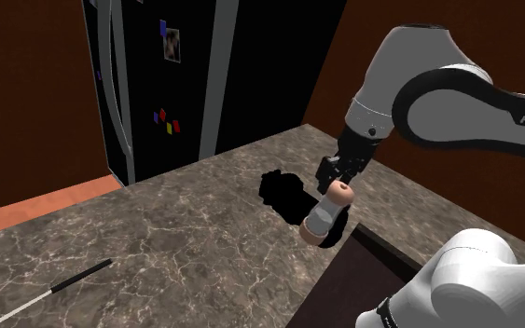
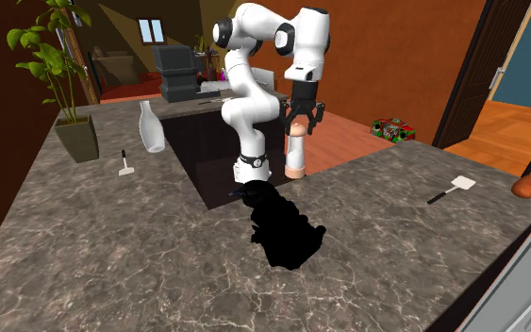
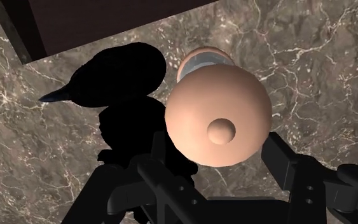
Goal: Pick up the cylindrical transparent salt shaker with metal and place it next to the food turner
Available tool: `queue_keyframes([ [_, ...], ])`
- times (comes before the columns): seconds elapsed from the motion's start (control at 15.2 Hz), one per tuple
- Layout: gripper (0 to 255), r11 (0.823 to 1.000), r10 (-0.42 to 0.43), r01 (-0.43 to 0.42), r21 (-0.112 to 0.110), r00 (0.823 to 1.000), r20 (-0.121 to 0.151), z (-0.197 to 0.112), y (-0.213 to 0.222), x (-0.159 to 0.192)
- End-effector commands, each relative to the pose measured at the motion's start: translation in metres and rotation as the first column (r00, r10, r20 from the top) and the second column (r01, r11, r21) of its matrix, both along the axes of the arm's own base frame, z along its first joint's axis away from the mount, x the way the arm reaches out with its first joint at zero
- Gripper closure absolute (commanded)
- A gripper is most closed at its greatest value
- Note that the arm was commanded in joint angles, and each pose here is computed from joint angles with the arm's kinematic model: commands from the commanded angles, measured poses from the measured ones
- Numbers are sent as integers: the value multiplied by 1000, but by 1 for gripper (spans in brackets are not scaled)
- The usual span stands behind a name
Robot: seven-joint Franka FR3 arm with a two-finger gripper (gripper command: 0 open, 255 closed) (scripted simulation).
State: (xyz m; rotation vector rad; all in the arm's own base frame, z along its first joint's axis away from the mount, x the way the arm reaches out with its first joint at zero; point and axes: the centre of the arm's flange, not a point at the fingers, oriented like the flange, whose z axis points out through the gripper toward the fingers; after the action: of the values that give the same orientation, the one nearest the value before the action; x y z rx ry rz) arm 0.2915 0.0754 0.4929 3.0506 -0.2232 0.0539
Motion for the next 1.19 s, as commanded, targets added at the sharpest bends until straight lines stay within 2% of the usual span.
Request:
queue_keyframes([
  [0.0, 255, 1000, 0, 0, 0, 1000, 0, 11, 0, 0],
  [1.12, 255, 1000, 0, 0, 0, 1000, 0, 101, 0, 0],
])
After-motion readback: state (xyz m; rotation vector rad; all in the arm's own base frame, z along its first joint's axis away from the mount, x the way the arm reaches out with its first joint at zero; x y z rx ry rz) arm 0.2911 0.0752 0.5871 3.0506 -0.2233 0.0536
